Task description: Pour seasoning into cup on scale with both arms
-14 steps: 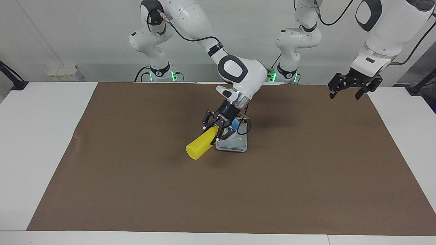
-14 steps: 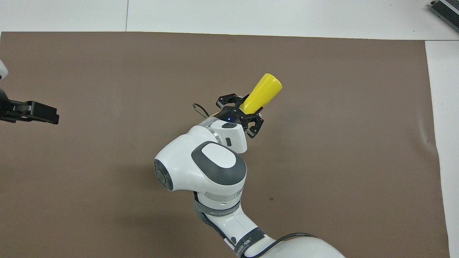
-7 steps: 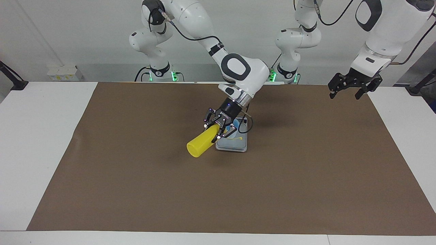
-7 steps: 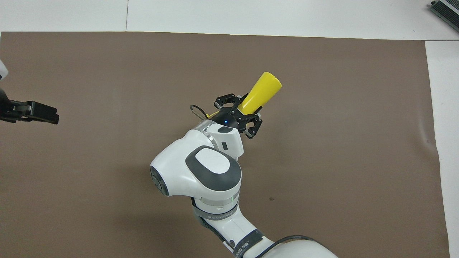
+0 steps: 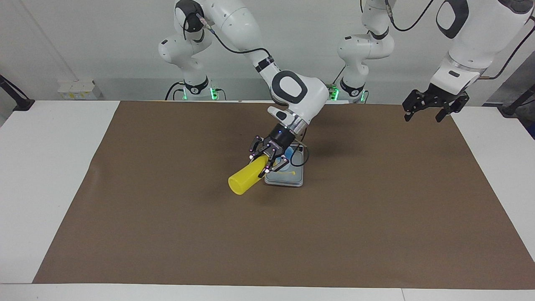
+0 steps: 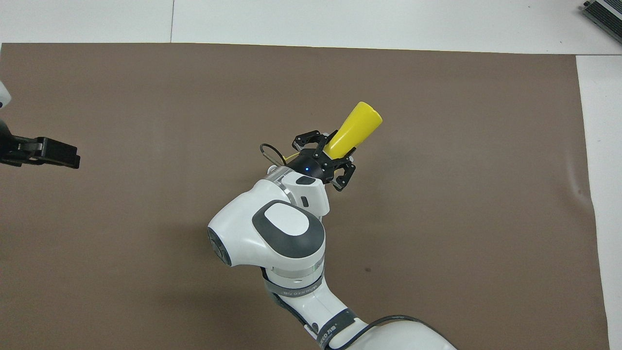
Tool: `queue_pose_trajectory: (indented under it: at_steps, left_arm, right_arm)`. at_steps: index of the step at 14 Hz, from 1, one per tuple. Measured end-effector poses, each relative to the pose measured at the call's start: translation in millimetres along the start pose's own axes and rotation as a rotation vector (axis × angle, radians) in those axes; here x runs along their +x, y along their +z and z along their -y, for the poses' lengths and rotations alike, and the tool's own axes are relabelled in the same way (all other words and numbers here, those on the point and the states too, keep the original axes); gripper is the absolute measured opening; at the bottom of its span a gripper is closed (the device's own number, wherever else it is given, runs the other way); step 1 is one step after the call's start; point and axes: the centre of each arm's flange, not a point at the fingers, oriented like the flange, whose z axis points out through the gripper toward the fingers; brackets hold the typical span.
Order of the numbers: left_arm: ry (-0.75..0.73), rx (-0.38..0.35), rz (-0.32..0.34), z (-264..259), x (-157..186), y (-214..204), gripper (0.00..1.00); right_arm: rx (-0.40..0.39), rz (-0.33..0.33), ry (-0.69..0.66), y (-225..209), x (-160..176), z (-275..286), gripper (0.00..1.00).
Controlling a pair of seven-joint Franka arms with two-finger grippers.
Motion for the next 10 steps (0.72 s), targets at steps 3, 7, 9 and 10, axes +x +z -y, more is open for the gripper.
queue_pose_trajectory:
  at_steps: [3,7,9,10]
  left_arm:
    - [0.0,0.0,0.0,0,0,0,1.0]
    - [0.0,0.0,0.0,0,0,0,1.0]
    - [0.0,0.0,0.0,0,0,0,1.0]
    - [0.0,0.0,0.0,0,0,0,1.0]
  right_arm:
    - [0.012,-0.007,-0.008,-6,-14,1,0.52]
    - [0.017,-0.009,-0.007,-11,-19,1,0.52]
    - [0.016,-0.01,-0.006,-10,-18,1,0.52]
    - [0.016,-0.01,-0.005,-10,-18,1,0.52]
